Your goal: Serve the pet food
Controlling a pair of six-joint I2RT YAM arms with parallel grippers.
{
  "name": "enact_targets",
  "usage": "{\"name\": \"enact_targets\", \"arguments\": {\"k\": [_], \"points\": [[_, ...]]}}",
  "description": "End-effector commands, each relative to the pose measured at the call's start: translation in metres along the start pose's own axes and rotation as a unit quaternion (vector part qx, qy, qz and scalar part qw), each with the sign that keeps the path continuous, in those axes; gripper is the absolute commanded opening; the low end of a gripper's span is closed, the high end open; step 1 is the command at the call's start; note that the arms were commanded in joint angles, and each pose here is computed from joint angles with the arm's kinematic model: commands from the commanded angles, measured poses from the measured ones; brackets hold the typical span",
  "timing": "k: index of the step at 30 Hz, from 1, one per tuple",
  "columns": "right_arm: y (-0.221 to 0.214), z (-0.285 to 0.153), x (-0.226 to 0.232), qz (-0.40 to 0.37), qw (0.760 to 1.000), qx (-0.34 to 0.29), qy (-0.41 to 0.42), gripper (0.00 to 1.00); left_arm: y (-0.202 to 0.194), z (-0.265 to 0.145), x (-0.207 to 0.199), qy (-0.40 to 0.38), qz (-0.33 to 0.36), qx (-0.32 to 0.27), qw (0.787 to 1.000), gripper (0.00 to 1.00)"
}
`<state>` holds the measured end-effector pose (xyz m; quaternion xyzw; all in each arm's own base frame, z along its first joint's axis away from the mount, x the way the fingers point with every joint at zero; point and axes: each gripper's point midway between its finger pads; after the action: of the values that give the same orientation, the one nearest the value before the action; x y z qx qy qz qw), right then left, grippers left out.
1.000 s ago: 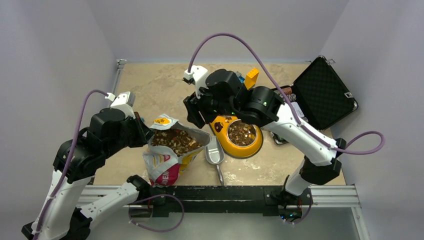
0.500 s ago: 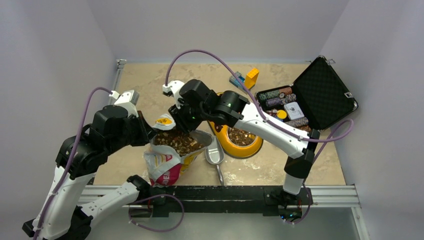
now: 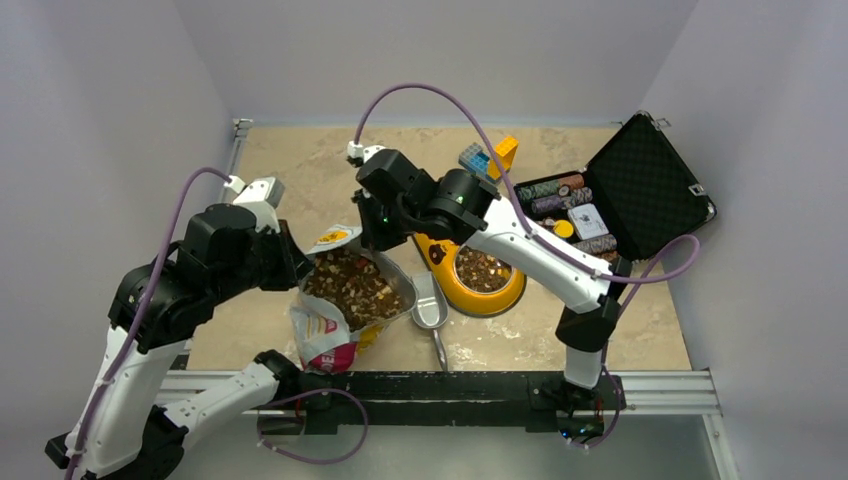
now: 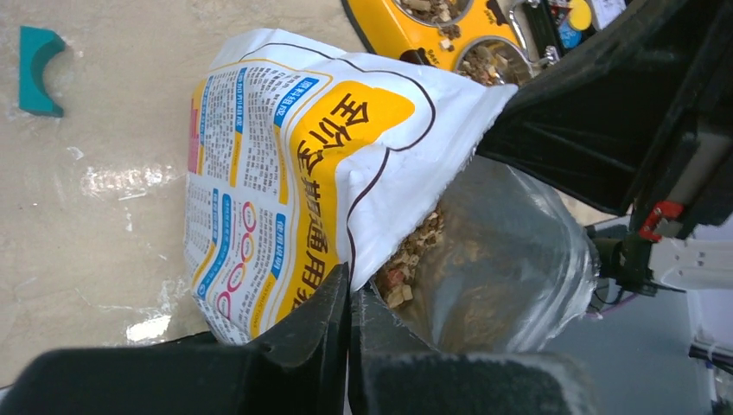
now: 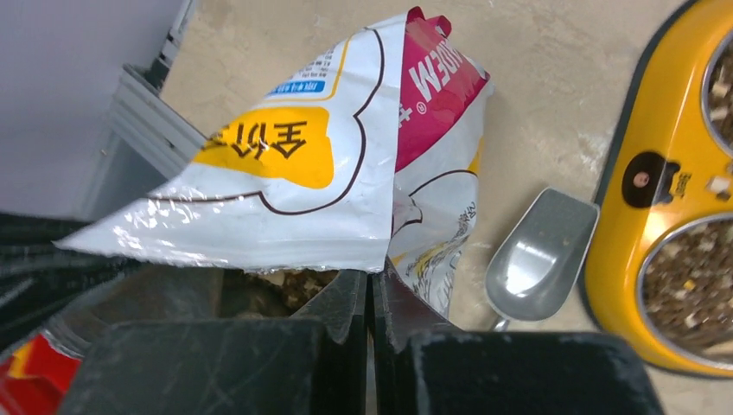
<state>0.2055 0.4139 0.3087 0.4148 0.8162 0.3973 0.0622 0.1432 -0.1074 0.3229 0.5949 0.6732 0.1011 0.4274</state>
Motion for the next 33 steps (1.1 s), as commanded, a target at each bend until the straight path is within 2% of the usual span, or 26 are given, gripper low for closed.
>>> {"name": "enact_targets", "arguments": {"k": [1,8,12,16,20,25,29,33], "points": [[0.065,-0.068,-0.001,0.187,0.977,-0.099,0.035,0.00,0.033,-0.034,-0.051,-0.123,0.014,-0.054,0.991,0.12],[0.075,-0.071,-0.021,0.353,0.926,-0.118,0.062,0.00,0.022,-0.037,-0.059,-0.148,0.047,-0.020,0.988,0.40],[0.083,-0.067,-0.014,0.379,0.914,-0.118,0.080,0.00,0.028,-0.032,-0.048,-0.106,0.084,-0.013,0.991,0.69],[0.079,-0.069,-0.018,0.388,0.911,-0.119,0.072,0.00,0.048,-0.031,-0.049,-0.089,0.136,-0.035,0.986,0.84],[0.073,-0.075,-0.033,0.422,0.897,-0.128,0.038,0.00,0.055,-0.013,-0.056,-0.080,0.178,-0.007,0.981,0.98],[0.080,-0.078,-0.038,0.436,0.889,-0.137,0.020,0.00,0.054,0.016,-0.073,-0.115,0.213,0.033,0.970,1.00],[0.086,-0.080,-0.046,0.442,0.884,-0.151,0.007,0.00,0.028,0.031,-0.098,-0.199,0.200,0.110,0.953,0.99],[0.093,-0.080,-0.051,0.443,0.883,-0.156,0.001,0.00,0.009,0.031,-0.115,-0.266,0.175,0.138,0.938,0.98]]}}
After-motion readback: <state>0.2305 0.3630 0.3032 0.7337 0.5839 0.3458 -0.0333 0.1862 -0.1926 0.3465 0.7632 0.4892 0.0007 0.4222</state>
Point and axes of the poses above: each gripper's point midway between its finger pads, its own z axis out along the fingers, its own x axis along the line the jaws close on, y = z × x, and after that the axes turned 6 degrees about -z, right-handed
